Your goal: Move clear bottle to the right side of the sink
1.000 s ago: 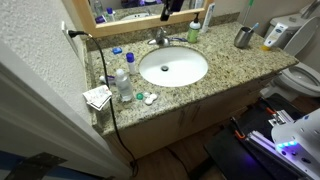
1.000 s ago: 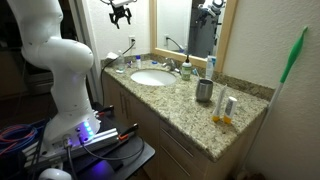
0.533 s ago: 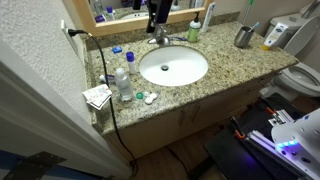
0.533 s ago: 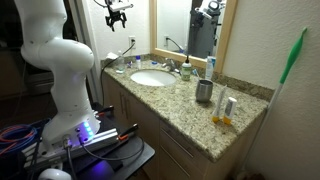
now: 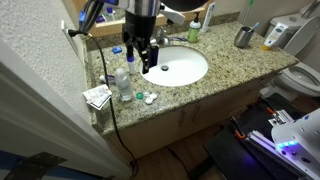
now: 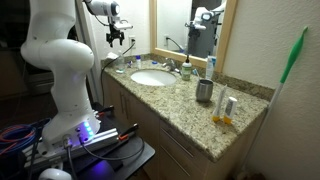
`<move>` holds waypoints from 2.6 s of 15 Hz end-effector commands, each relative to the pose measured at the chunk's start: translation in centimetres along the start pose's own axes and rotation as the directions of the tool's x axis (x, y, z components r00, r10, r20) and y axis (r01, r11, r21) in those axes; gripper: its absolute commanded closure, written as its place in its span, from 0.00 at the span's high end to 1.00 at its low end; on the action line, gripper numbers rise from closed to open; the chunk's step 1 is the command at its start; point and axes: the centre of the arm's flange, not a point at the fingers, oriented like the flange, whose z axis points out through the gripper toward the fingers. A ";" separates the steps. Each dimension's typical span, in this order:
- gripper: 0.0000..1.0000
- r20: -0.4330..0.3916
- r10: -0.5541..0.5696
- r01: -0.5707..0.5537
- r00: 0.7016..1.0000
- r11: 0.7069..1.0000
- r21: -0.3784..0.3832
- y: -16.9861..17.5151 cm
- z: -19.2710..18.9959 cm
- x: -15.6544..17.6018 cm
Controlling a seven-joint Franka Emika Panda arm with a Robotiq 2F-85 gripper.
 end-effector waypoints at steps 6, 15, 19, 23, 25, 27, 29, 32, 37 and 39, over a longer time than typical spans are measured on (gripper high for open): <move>1.00 0.060 -0.054 0.057 0.997 0.996 -0.063 2.2 3.9 1.3; 1.00 -0.002 -0.096 0.095 0.995 0.985 -0.143 2.7 4.6 0.1; 1.00 -0.060 -0.126 0.118 0.990 0.986 -0.120 2.6 5.7 -1.4; 1.00 -0.062 -0.114 0.106 0.992 0.987 -0.120 3.2 5.6 -1.0; 1.00 -0.066 -0.114 0.105 0.991 0.987 -0.122 3.2 5.7 -1.3; 1.00 -0.113 -0.163 0.138 0.980 0.970 -0.198 1.9 -2.2 0.3; 1.00 -0.150 -0.196 0.151 0.969 0.952 -0.268 0.6 -6.2 1.2; 1.00 -0.152 -0.167 0.123 0.974 0.956 -0.267 1.1 -6.9 3.0; 1.00 -0.182 -0.150 0.108 0.972 0.969 -0.220 3.5 -3.9 4.0; 1.00 -0.185 -0.117 0.078 0.976 0.976 -0.206 5.1 -0.8 3.9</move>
